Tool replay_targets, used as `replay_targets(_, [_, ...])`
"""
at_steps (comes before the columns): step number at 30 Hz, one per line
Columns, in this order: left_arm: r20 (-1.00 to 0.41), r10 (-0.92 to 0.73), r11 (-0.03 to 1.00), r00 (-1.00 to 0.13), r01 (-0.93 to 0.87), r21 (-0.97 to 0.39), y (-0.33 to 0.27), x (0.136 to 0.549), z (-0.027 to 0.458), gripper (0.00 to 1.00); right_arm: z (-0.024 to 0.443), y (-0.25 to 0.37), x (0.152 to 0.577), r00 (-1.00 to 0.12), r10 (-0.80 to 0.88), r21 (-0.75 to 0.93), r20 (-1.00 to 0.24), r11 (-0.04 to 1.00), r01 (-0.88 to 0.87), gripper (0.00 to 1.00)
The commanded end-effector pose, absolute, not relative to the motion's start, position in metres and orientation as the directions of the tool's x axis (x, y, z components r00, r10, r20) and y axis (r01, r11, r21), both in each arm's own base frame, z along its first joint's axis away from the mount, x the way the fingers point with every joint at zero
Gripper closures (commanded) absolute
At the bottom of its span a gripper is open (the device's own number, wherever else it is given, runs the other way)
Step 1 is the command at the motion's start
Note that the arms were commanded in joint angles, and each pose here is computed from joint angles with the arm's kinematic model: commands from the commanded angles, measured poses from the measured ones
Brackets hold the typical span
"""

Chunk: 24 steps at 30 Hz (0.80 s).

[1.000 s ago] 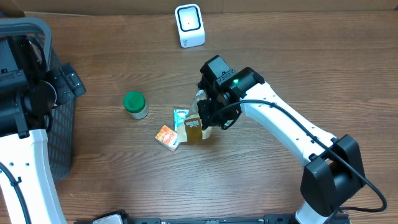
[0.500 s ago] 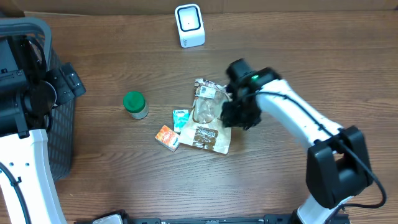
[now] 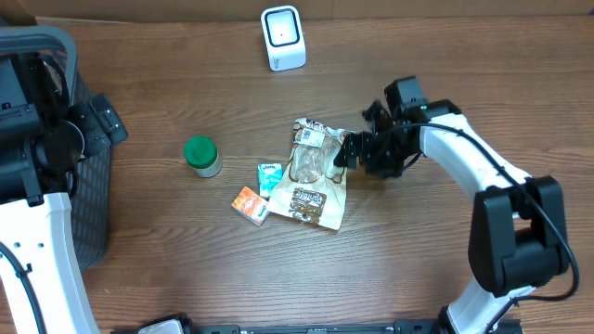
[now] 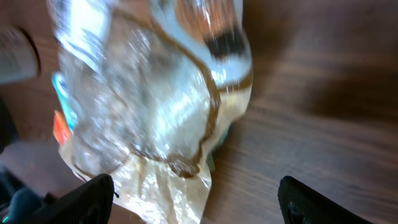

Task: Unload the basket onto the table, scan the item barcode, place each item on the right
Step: 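Lift the bread bag and carry it toward the white scanner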

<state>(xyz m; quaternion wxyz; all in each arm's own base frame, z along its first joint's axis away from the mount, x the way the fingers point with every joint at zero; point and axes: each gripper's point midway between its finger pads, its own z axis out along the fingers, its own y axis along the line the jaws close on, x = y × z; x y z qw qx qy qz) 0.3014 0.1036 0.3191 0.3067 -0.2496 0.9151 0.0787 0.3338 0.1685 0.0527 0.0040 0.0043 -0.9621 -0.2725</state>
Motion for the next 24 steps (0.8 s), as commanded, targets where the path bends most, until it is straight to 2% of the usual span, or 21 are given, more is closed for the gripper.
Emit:
replay_targets(1, [-0.618,-0.417,0.858,-0.666,-0.514,-0.025,0.104,0.300,0.327,0.00,0.035,0.174,0.314,-0.995,-0.030,0.568,0.090,0.823,0.026,0.14])
replay_targets(4, [-0.618,-0.417,0.858,-0.666,-0.514,-0.025,0.104,0.300,0.327,0.00,0.024,0.180,0.306,-0.992,-0.038,0.606,0.123,0.794,0.045,0.14])
replay_targets(9, [-0.618,-0.417,0.858,-0.666,-0.514,-0.025,0.104,0.300,0.327,0.00,0.030,0.206,0.305,-0.994,-0.053,0.742,0.096,0.669,0.036,0.14])
replay_targets(11, [-0.618,-0.417,0.858,-0.666,-0.514,-0.025,0.104,0.300,0.327,0.00,0.028,0.215,0.306,-0.995,-0.038,0.759,0.097,0.650,0.049,0.12])
replay_targets(15, [-0.618,-0.417,0.858,-0.666,-0.514,-0.025,0.104,0.300,0.327,0.00,0.022,0.233,0.303,-0.994,-0.005,0.763,0.113,0.641,0.083,0.10])
replay_targets(20, [-0.618,-0.417,0.857,-0.666,-0.514,-0.026,0.104,0.300,0.327,0.01,0.005,0.246,0.305,-0.977,0.132,0.726,0.166,0.654,0.212,0.11])
replay_targets(22, [-0.618,-0.417,0.858,-0.666,-0.514,-0.025,0.104,0.300,0.327,0.00,0.001,0.248,0.308,-0.973,0.167,0.719,0.160,0.656,0.231,0.14])
replay_targets(24, [-0.618,-0.417,0.858,-0.666,-0.514,-0.025,0.104,0.300,0.327,0.00,0.001,0.248,0.313,-0.974,0.179,0.719,0.136,0.659,0.222,0.21])
